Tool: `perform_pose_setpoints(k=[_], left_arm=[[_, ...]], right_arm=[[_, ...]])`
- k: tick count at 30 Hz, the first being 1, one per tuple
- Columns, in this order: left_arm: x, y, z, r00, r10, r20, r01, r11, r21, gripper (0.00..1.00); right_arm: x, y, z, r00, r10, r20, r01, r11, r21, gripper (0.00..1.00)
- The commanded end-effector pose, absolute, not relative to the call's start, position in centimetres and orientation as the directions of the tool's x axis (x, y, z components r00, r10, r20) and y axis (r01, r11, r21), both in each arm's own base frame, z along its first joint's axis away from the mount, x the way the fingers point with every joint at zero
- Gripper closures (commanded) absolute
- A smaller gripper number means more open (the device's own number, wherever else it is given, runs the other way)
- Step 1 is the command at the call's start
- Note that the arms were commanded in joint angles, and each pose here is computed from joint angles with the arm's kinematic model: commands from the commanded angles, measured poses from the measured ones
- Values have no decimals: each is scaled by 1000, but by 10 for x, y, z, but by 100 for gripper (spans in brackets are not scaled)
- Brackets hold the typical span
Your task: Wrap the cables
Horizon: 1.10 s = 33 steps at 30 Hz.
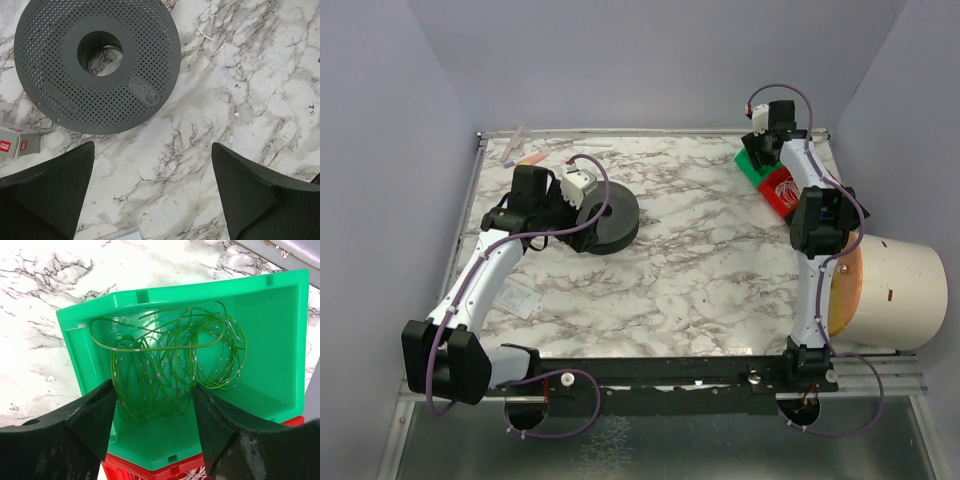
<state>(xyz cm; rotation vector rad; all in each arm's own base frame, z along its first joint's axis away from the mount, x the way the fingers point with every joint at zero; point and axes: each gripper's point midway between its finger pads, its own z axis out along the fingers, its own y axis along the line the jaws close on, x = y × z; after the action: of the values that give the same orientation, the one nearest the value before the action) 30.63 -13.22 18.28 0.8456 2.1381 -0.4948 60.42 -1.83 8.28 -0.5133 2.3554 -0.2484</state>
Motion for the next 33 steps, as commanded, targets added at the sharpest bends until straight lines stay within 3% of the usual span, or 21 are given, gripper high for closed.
perform_pose_setpoints(k=[1,6,19,22,26,31,33], left_arm=[[305,-136,180,-487,394,-780,717,690,-98,1],[305,-136,180,-488,394,-779,716,691,-99,1],[306,-136,179,-491,392,-778,716,690,-104,1],[306,-136,179,-491,392,-778,716,691,-104,1],[306,-135,179,-491,392,-778,716,691,-104,1],[305,-136,179,-490,392,-779,717,690,-104,1],[306,-135,180,-489,391,-780,716,691,-103,1]], right_arm=[[611,-24,74,-683,-425,-594,-282,903,-323,37],[610,-22,72,-682,-425,-595,-291,904,-312,52],[608,-21,59,-697,-433,-571,-309,901,-306,54],[608,-21,57,-698,-434,-569,-311,900,-305,61],[610,-21,68,-687,-429,-587,-300,903,-309,83],[610,-18,118,-636,-421,-647,-280,907,-315,98],[608,-15,149,-600,-419,-682,-273,908,-317,99]])
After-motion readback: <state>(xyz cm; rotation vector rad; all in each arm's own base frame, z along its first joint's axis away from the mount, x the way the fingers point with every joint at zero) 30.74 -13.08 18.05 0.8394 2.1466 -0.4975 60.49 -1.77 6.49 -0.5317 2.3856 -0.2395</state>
